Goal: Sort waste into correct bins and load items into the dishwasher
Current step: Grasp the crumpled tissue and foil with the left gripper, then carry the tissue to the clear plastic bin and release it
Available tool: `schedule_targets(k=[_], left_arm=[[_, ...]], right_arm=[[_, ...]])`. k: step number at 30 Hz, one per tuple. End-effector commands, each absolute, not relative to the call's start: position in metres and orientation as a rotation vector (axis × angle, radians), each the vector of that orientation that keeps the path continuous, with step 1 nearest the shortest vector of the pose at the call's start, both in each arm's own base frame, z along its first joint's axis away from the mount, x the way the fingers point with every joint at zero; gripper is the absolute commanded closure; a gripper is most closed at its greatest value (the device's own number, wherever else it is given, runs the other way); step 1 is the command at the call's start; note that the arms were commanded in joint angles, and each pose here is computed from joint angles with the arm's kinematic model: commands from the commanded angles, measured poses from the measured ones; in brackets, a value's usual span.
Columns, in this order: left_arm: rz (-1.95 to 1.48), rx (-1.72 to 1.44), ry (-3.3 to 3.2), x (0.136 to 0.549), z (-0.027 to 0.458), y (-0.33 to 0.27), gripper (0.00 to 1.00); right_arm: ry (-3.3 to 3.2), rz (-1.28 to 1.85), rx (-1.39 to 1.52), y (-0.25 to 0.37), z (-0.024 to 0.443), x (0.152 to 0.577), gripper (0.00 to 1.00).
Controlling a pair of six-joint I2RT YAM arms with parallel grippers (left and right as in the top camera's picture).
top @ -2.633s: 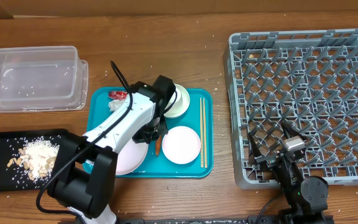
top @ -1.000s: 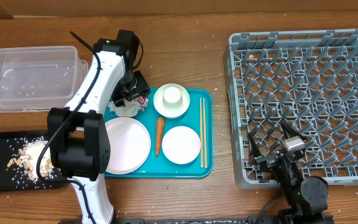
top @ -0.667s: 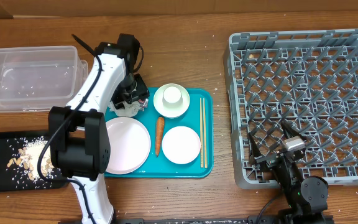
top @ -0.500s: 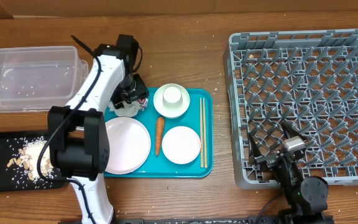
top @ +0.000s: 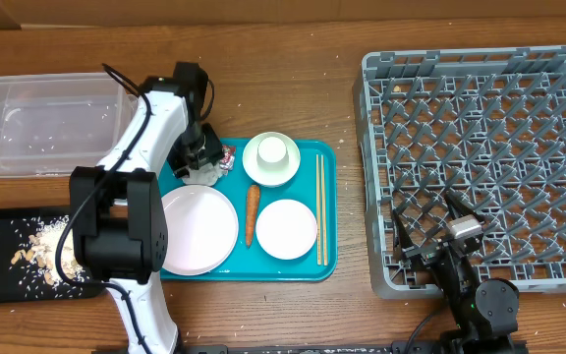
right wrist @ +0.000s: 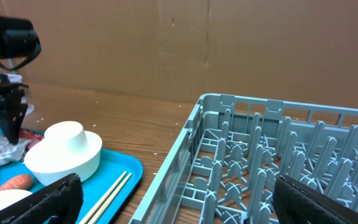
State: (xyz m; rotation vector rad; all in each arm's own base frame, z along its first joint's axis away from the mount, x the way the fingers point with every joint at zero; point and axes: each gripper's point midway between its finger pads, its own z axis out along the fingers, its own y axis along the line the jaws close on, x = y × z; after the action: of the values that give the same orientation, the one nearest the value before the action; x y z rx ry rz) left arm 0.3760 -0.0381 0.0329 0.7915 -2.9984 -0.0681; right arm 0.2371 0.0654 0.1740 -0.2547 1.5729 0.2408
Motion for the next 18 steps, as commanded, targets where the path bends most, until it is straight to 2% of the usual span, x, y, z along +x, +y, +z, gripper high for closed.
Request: schedule_targets(k=[1, 4, 7, 18], left_arm=[[-0.099, 0.769, -2.968, 0.364, 0.023, -0.035, 0.52], [-0.095, 0.759, -2.977, 0.366, 0.025, -0.035, 0.66], [-0.084, 0.752, -2.998, 0.374, 0.037, -0.036, 0.96], [-0.077, 0.743, -3.104, 0.397, 0.134, -0.031, 0.96]], right_arm=[[1.568, 0.236, -0.250, 0.064, 0.172, 0.237, 0.00], [1.568, 0.236, -0.250, 0.064, 0.172, 0.237, 0.00], [1.568, 0.236, -0.250, 0.064, 0.172, 0.237, 0.00], [1.568, 0.236, -0.250, 0.064, 0.172, 0.237, 0.00]])
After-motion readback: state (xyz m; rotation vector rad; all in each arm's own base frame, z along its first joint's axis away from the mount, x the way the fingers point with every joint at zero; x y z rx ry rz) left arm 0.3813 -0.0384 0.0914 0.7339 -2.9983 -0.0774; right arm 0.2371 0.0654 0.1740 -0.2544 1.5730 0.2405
